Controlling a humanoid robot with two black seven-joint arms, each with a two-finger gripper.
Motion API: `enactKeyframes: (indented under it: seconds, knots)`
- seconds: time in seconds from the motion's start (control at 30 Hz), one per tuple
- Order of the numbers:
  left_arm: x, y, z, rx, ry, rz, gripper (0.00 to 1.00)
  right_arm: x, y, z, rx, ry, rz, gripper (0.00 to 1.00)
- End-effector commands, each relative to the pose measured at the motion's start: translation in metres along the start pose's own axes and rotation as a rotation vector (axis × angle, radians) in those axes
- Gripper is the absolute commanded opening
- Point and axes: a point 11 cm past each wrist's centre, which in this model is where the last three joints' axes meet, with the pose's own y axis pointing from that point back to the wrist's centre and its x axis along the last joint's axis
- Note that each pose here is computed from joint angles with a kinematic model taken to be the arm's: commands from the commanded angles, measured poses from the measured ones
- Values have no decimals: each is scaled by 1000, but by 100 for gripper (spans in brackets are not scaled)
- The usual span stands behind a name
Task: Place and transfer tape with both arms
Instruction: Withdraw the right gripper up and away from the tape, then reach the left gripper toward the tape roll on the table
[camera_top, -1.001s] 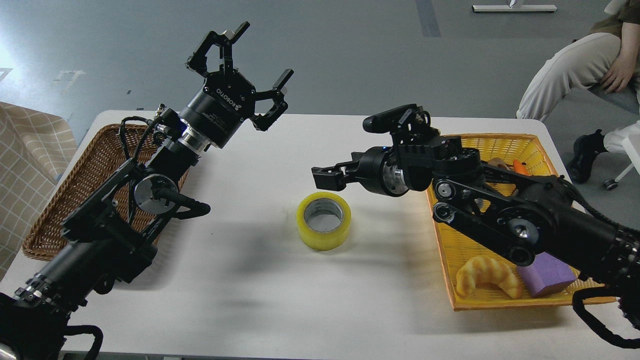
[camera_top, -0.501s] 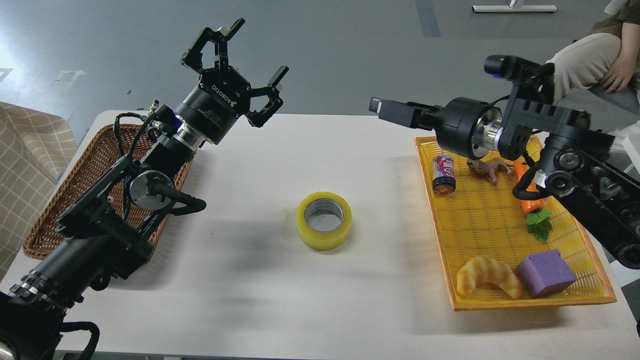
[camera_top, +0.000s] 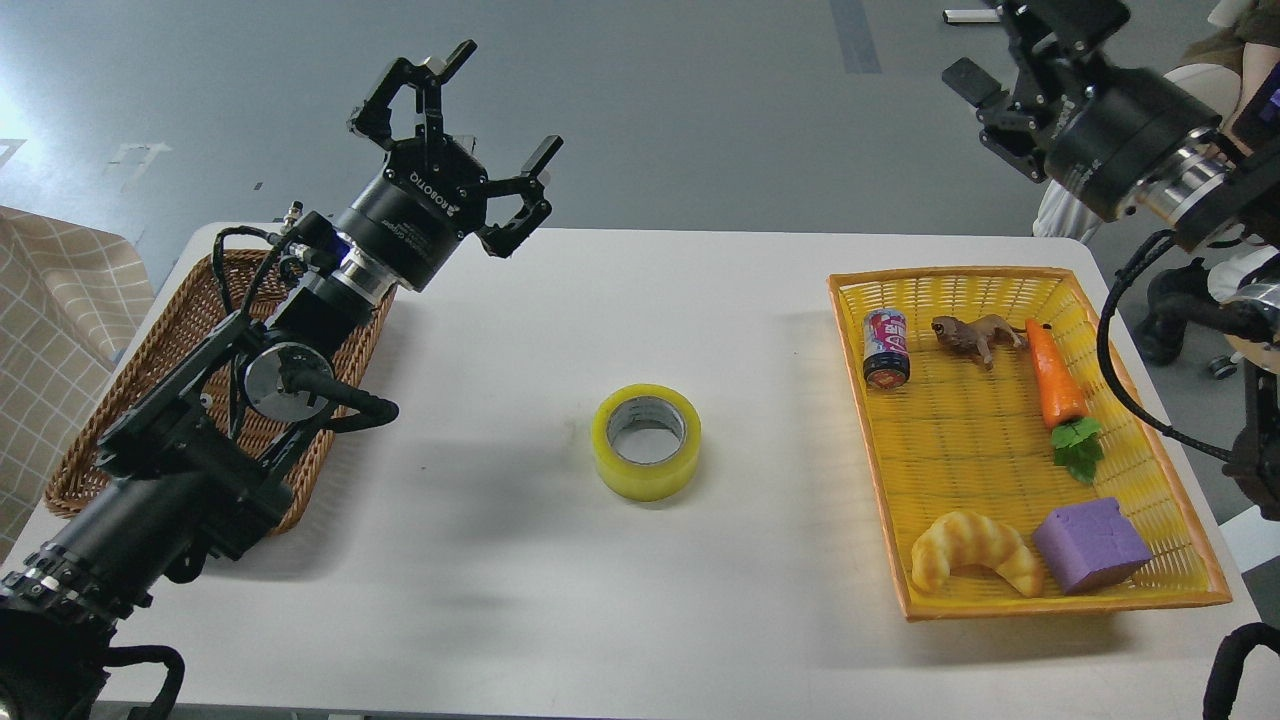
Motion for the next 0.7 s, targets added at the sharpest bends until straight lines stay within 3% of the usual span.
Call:
enactKeyframes:
  seconds: [0.0,0.27,0.67]
  knots:
    - [3,3,2,12,-14,7,98,22,10,-4,72,-152,47,100]
    - [11,13,4,26,-30,30,98,54,41,16,206,-516,127,99]
    - [10,15,8,37,-64,22,98,10,42,63,230,-784,119,99]
